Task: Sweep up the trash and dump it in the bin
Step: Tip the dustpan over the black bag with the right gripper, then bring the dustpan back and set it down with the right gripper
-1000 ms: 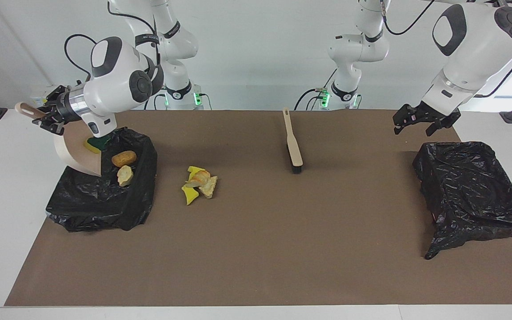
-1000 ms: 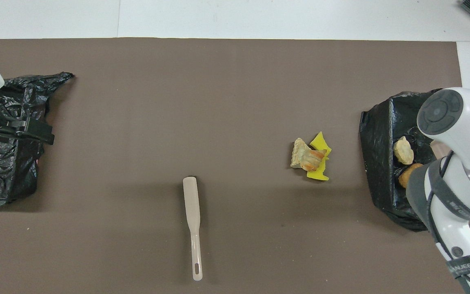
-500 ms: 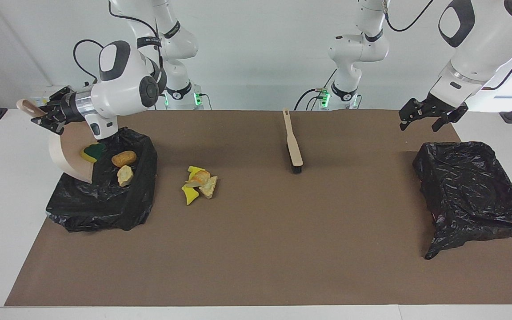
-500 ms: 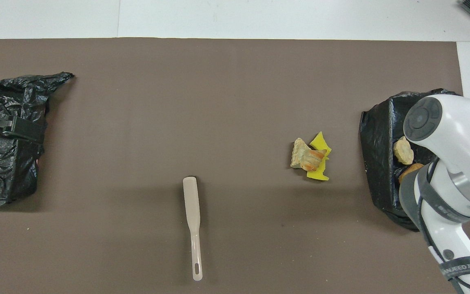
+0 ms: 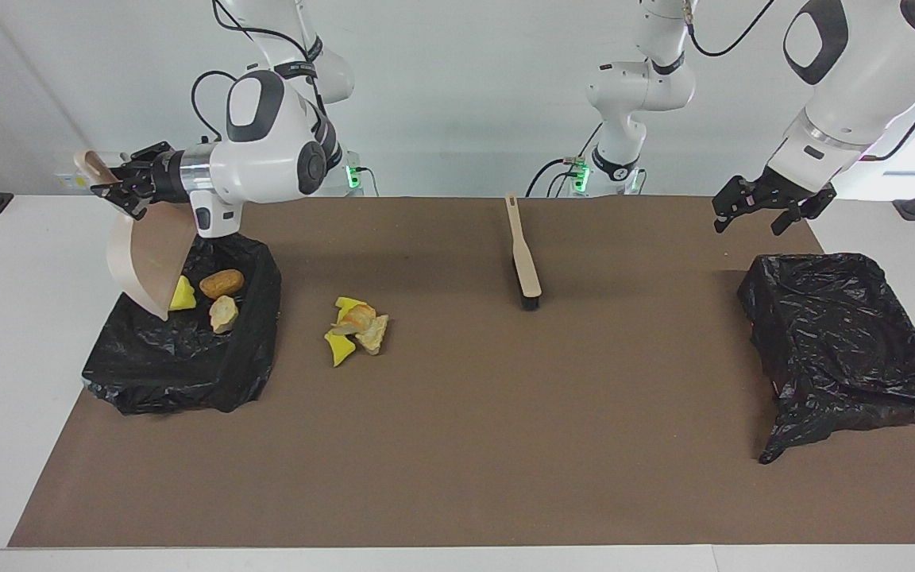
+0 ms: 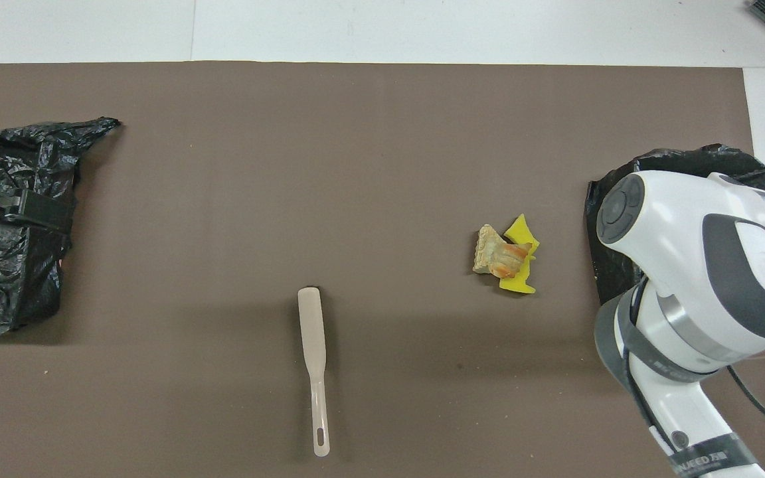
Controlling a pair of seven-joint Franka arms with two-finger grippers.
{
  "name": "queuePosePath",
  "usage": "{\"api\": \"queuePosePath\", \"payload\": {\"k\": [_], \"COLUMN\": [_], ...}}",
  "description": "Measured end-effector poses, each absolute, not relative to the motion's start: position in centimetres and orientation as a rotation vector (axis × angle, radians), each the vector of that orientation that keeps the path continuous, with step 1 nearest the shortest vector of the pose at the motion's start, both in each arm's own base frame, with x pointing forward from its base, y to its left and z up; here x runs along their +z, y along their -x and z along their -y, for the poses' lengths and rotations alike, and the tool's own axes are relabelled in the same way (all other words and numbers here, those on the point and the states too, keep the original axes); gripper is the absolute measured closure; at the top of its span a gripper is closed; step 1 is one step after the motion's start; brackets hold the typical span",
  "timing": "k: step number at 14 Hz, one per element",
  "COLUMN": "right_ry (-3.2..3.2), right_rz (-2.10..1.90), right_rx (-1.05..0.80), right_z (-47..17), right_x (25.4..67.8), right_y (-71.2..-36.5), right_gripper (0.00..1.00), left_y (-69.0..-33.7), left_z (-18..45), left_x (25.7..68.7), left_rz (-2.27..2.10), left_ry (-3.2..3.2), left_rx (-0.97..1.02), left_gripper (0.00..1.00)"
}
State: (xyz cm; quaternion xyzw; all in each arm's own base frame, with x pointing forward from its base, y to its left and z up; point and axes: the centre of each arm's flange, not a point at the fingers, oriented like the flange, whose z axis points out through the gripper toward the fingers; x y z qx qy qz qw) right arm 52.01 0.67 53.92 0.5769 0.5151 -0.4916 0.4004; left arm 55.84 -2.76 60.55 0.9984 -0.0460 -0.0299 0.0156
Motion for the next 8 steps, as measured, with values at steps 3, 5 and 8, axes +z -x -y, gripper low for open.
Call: {"api": "queuePosePath", "payload": {"k": [3,5,8], "right_ry": [-1.639,-1.785,-2.048], "right_rz": [-1.298,-1.321,-1.259], "right_rx": [-1.134,-1.014,-0.811], "right_z": [-3.0,-3.9,-6.4], "right_x": [59.9,63.5,64.1], "right_y": [-51.0,-50.1,-49.1], "right_gripper": [0.68,0.68,0.68], "left_y": [-55.8,-55.8,-55.8], "left_z": [2.8,2.8,2.8], "left_x": [60.5,60.5,60.5], "left_rz": [0.143,0.143,0.143], "left_ry": [-3.106,-3.106,-3.106], "left_rx": [-0.093,-0.093,-0.093], "left_gripper": [0.0,0.0,0.0]}}
